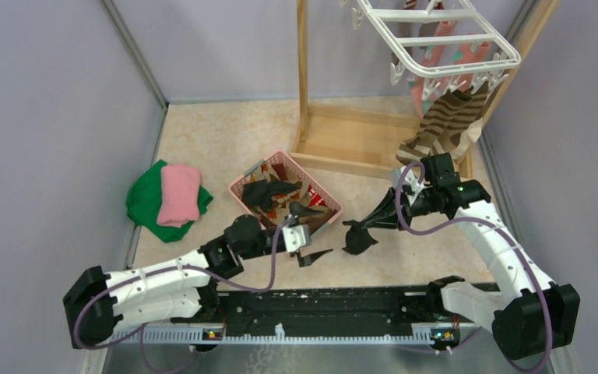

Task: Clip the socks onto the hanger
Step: Pick up the sock from the bin.

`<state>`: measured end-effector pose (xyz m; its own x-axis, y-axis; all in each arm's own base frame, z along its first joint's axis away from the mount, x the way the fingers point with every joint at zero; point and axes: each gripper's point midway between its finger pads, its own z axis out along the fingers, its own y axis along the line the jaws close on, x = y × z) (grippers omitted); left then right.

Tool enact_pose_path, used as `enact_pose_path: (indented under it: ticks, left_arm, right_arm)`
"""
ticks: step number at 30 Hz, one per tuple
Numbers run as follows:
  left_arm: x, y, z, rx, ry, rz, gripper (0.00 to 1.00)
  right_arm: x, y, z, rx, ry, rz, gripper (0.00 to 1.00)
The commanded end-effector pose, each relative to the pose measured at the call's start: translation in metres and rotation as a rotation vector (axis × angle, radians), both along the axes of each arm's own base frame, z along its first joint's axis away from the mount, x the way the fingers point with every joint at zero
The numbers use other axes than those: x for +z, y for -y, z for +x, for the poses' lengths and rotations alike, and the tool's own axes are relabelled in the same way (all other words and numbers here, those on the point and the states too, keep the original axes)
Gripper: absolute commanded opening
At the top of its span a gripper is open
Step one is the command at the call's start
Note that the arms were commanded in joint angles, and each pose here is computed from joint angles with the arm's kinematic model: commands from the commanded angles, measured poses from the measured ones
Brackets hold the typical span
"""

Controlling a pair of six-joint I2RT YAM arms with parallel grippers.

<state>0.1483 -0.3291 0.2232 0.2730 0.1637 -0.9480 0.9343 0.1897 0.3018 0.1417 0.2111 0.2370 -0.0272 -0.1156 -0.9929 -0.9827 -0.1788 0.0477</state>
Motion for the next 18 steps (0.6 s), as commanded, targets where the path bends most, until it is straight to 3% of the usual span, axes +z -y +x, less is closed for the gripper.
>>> enact_pose_path:
  ticks: [1, 5, 12, 18]
  left_arm:
    - [0.050, -0.016, -0.009, 0.014, 0.078, -0.397, 0.99]
    - [0.044, -0.008, -0.001, 0.038, 0.010, -0.429, 0.98]
    - [0.051, 0.007, -0.005, -0.055, -0.019, -0.528, 0.74]
    - [0.051, 0.004, -0.014, -0.157, -0.081, -0.571, 0.61]
  right_arm:
    - [0.025, -0.003, -0.005, 0.046, 0.034, 0.079, 0.00]
    - [0.025, -0.004, -0.006, 0.055, 0.026, 0.091, 0.00]
    - [0.026, -0.002, -0.006, 0.050, 0.027, 0.102, 0.00]
    - [0.025, -0.002, -0.006, 0.048, 0.023, 0.101, 0.00]
